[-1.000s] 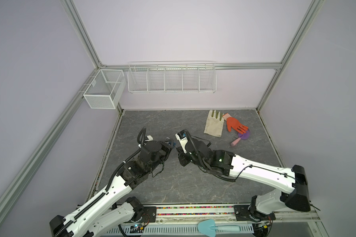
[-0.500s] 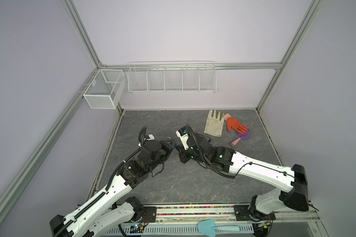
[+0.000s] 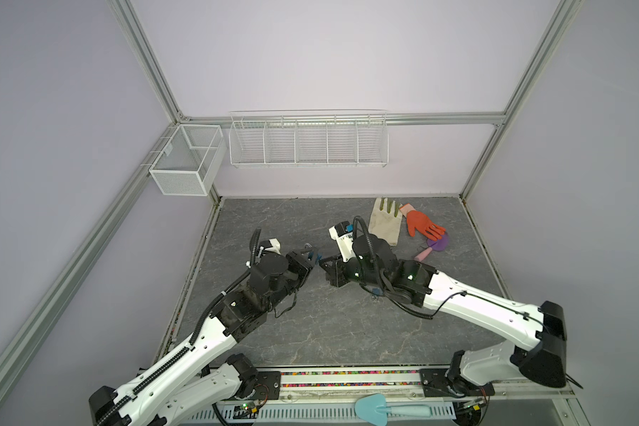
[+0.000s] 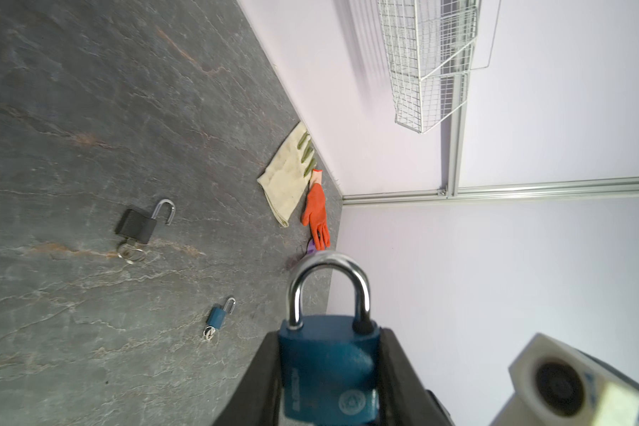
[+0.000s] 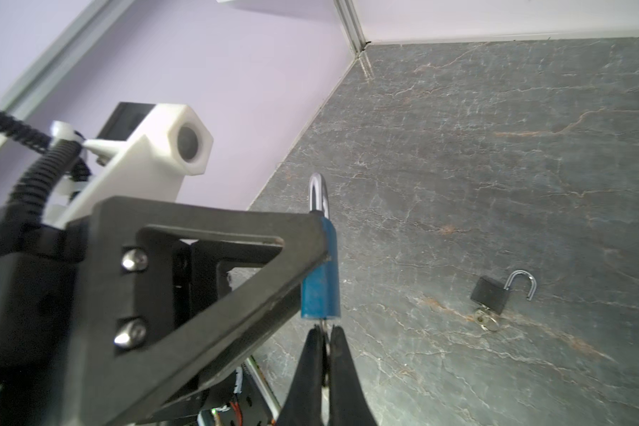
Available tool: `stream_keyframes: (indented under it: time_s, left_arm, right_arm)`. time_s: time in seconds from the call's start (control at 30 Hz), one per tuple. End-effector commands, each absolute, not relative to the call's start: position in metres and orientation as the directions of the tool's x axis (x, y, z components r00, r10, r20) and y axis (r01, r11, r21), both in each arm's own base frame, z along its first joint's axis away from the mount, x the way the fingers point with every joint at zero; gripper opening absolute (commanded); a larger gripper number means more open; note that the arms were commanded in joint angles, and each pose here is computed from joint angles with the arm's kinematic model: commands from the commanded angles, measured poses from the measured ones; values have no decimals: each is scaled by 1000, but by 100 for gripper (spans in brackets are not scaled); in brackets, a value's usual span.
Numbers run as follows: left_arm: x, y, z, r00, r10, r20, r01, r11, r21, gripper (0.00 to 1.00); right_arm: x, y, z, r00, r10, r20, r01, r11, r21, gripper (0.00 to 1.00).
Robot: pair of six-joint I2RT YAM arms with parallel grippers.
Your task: Unlock with the key
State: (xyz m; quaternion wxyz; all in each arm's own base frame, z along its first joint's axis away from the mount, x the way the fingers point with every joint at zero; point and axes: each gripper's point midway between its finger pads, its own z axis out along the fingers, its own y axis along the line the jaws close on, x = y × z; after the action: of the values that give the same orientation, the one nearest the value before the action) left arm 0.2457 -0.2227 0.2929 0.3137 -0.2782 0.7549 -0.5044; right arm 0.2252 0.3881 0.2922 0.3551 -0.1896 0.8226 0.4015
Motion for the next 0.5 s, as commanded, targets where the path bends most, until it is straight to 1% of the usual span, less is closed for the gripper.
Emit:
stream_keyframes:
  time_s: [0.0,0.13,0.33,0.47]
  left_arm:
    - [217,-255,305,-791,-584,-183,-5,305,-952,0]
    - [215,-249,307,-776,-601,-191,18,282,-959,0]
    - [214,-250,321,-773,-597,-214,76,248,-966,0]
    - [215,-247,324,-761,-603,-240,99,257,-961,0]
  right_arm:
    - [217,395,385,-633,191,-750,-670,351,655,7]
    - [213,389,402,-645,256,-720,-671,261,694,7]
    - [210,387,410,-668,285,-687,-652,221,726,6]
    - [211,385,410,-685,311,-659,-629,202,750,7]
